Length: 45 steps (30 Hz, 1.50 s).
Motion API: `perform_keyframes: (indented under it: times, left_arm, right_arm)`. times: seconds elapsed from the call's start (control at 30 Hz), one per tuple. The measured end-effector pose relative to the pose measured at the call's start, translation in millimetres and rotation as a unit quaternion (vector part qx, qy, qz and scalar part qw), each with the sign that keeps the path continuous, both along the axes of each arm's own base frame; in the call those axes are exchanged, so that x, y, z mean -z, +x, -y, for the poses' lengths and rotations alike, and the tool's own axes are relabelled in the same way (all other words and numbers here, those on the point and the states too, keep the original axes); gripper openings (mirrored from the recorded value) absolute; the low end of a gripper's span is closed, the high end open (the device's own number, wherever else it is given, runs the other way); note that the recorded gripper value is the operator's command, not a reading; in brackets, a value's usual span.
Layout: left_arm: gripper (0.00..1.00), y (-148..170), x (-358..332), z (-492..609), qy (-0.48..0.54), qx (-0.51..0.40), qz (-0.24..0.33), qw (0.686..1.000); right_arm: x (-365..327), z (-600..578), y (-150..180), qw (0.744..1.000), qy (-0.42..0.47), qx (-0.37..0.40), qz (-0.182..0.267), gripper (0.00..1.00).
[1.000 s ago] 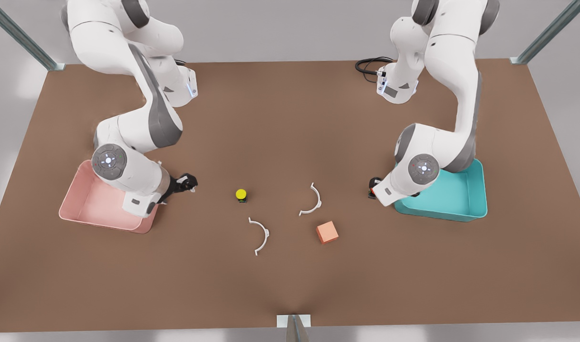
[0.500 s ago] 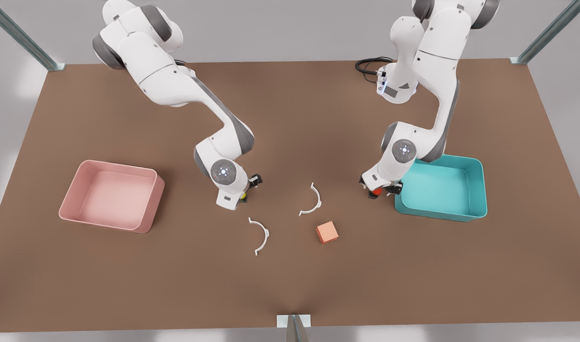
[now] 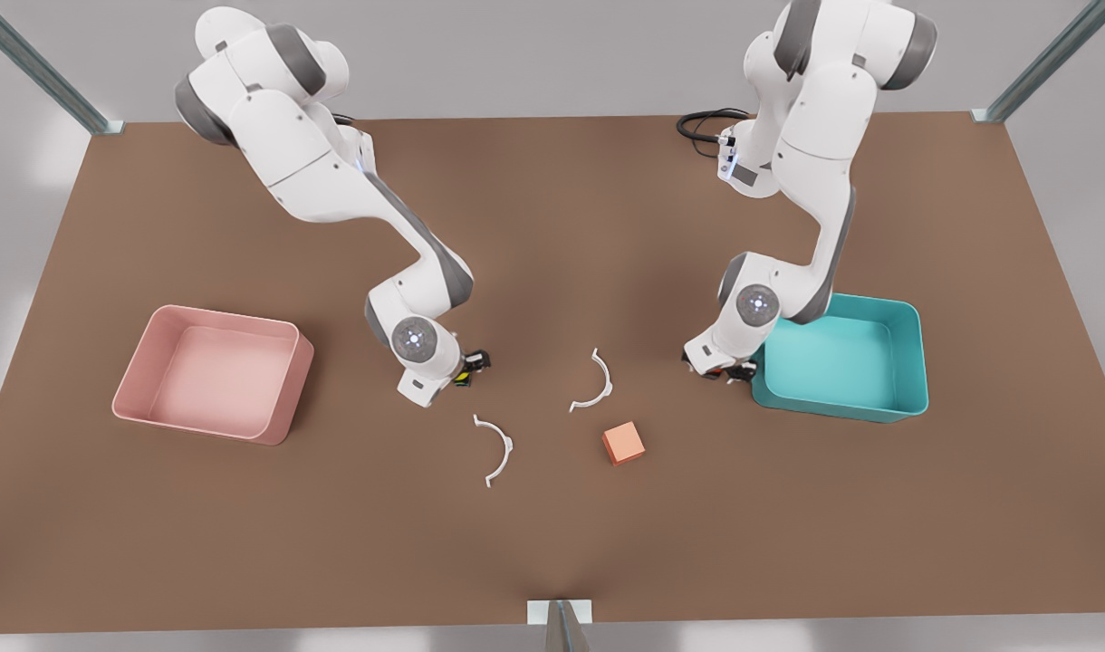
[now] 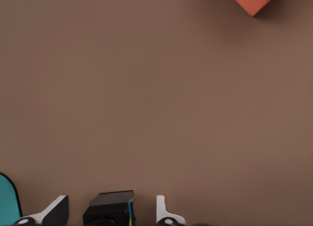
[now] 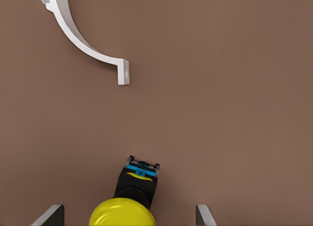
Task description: Place the red button in the blue storage box with the left arm, and place the yellow button in the pink storage box with the right arm
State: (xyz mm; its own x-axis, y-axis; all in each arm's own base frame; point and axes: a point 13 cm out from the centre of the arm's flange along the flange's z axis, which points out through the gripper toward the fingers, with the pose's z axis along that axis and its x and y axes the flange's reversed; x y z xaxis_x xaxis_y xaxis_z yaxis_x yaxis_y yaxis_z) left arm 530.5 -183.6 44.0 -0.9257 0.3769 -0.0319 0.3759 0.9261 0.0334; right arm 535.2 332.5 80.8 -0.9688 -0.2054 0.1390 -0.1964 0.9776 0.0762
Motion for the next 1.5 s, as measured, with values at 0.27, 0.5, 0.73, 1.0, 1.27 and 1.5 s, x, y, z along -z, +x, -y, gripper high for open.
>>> perform_keyframes:
  times: [0.27, 0.5, 0.73, 1.0, 1.27, 1.5]
  left_arm:
    - [0.53, 7, -3, 1, -0.005, 0.002, 0.015, 1.0]
    - [0.49, 4, -3, -1, -0.005, 0.002, 0.015, 1.0]
    - [0.49, 12, -61, 3, -0.014, -0.001, 0.035, 0.999]
    - [0.49, 28, -164, -57, -0.016, -0.045, 0.047, 0.998]
    - [0.49, 8, -154, -190, -0.008, -0.111, -0.024, 0.994]
    - [0.49, -19, -82, -212, -0.016, -0.09, -0.101, 0.991]
  right_arm:
    - [23, -4, -6, 1.0, 0.004, 0.024, 0.001, 0.83]
    - [30, -4, -4, 0.999, 0.008, 0.04, 0.006, 0.47]
    - [11, -14, 9, 0.999, 0.021, 0.042, 0.024, 0.4]
    - [-94, 34, 103, 0.992, 0.042, 0.08, 0.092, 0.4]
    - [-168, 195, 146, 0.989, 0.001, 0.112, 0.097, 0.4]
    - [-159, 343, 134, 0.991, -0.014, 0.12, 0.055, 0.4]
